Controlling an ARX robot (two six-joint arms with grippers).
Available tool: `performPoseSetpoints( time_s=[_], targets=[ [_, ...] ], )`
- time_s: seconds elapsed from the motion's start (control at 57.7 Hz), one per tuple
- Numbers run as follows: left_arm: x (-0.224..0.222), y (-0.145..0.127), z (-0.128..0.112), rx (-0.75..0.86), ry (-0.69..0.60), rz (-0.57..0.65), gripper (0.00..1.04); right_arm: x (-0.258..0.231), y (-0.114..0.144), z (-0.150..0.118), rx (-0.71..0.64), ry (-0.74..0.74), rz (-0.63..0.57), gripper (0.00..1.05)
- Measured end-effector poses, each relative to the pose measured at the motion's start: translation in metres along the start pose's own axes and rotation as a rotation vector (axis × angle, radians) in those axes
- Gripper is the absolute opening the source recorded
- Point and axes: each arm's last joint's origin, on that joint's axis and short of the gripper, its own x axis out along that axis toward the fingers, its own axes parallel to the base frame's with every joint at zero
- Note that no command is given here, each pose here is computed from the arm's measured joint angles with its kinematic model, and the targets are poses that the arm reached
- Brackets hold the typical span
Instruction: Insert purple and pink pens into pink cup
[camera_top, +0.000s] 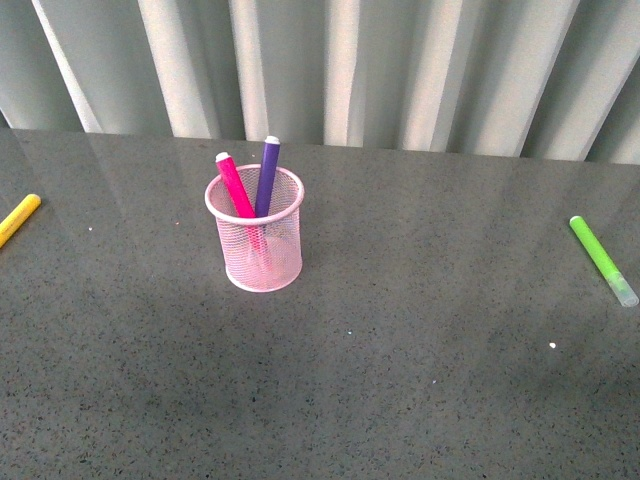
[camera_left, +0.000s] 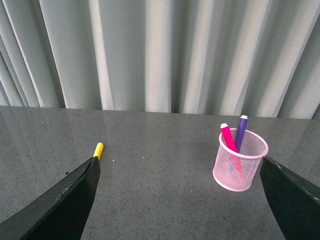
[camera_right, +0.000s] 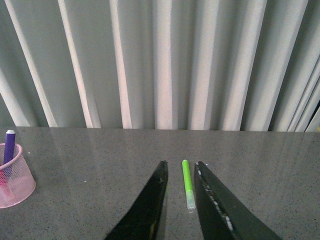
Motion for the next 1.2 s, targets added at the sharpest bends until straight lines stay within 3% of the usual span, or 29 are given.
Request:
performPoseSetpoints(
  time_s=[0.45,1.195],
  targets=[
    [0.0,0.0,0.0001,0.0,0.0,0.0,0.98,0.0,0.0,0.0,0.001,0.0,0.0,1.0],
    [0.0,0.0,0.0,0.0,0.0,0.0,0.98,0.0,0.0,0.0,0.001,0.0,0.0,0.98]
  ],
)
